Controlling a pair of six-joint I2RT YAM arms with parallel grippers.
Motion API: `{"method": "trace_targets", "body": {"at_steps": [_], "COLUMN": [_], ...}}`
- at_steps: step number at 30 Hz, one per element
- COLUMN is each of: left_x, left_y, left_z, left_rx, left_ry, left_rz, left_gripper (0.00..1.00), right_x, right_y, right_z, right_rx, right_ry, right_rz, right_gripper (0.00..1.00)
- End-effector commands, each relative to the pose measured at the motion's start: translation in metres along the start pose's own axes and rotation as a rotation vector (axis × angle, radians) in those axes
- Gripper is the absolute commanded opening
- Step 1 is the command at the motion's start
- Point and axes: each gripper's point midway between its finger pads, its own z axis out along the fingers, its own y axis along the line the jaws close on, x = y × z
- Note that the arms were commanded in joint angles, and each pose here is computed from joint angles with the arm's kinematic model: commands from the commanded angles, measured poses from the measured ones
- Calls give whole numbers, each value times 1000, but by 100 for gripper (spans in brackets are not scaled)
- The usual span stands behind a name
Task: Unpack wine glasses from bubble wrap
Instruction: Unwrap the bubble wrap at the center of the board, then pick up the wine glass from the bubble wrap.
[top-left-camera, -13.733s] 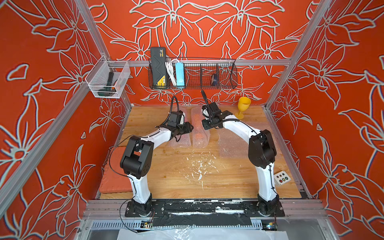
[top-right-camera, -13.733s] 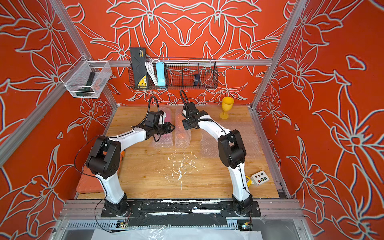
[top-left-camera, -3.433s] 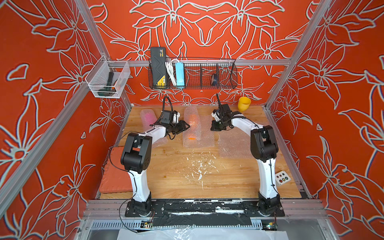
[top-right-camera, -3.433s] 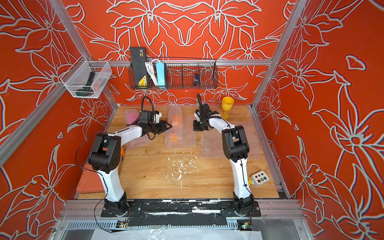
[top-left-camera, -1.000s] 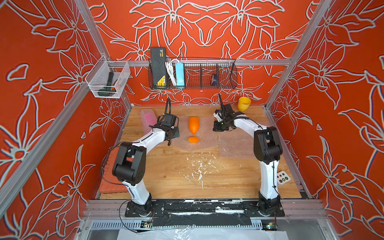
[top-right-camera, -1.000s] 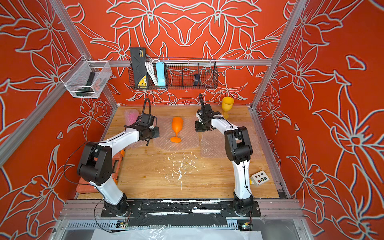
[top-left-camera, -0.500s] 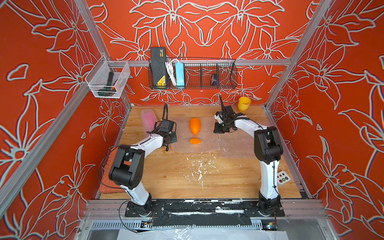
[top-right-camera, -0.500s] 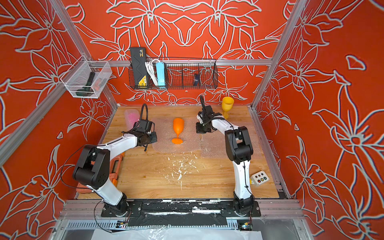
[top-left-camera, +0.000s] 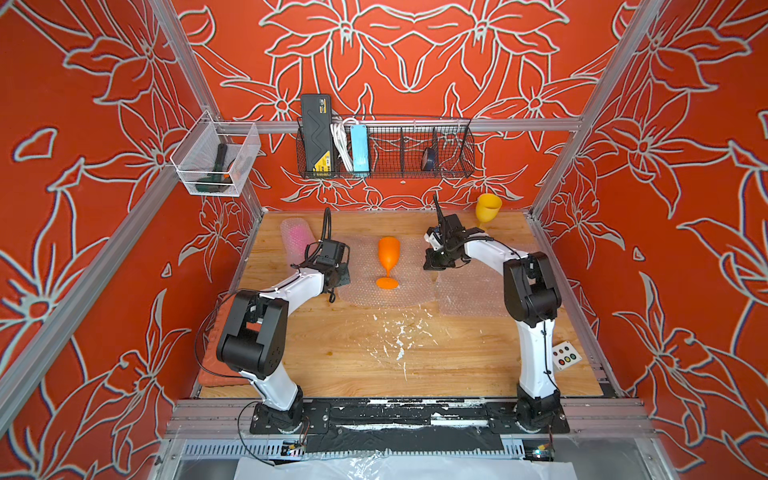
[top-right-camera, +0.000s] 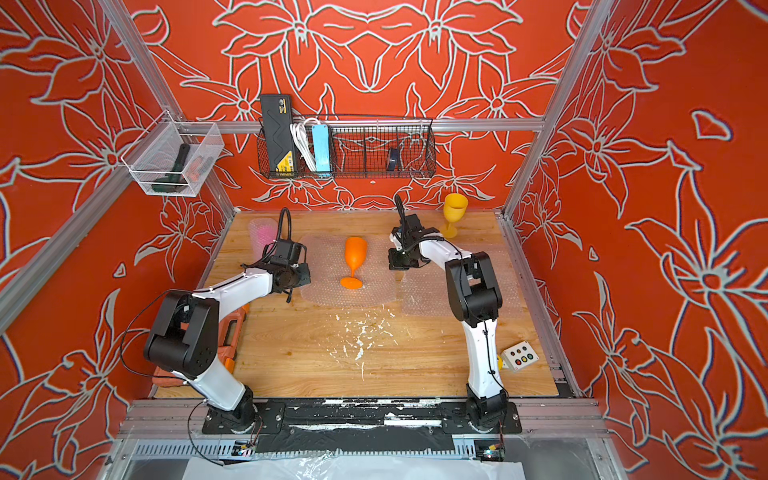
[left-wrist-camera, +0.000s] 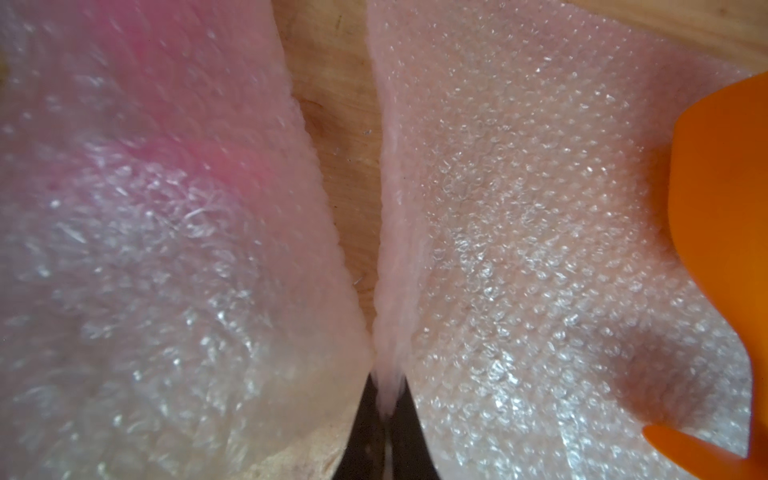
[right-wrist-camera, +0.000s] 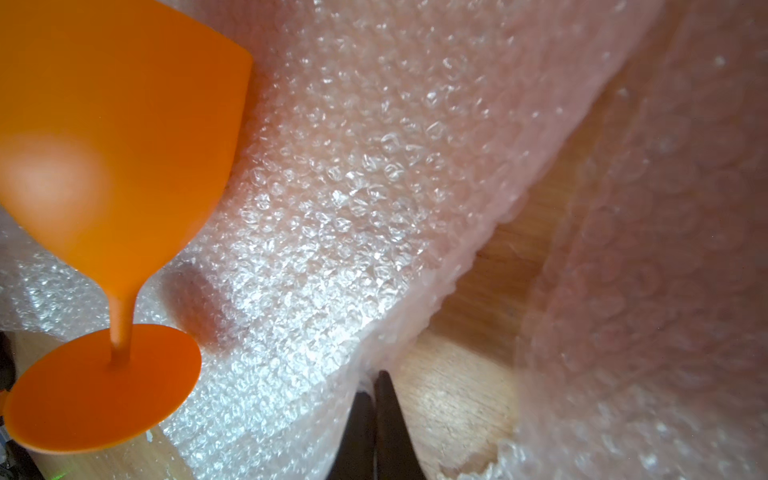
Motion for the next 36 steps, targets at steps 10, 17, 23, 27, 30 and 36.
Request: {"method": "trace_targets", "body": {"at_steps": [10,17,23,27,30,36], "left_x": [-16,-35,-55,-63,-60,-34], "left_y": [0,-1,-4,-14,-28,-35], "left_z": [-22,-45,-89,-110,-106,-72], "left_rx": [43,68,146,240,301,326], "left_ry": [-83,-170,-319,-374,-331,-215], "left_rz": [-30,-40,-78,-89,-83,-86], "left_gripper": [25,39,69,69,68,68], "right_x": [3,-4,-11,-17,-14,-7], "right_y": [-9,-7,2,18,40,95], "right_z": [-7,-25,-51,-70,-67,-31], "right_rx": [63,77,85,67,9,-143], "right_ry": [23,-9,-58,-100,-103,-76], "right_rz": [-10,-8,-22,-34,-43,-38], "right_gripper": [21,31,35,41,47,48]}}
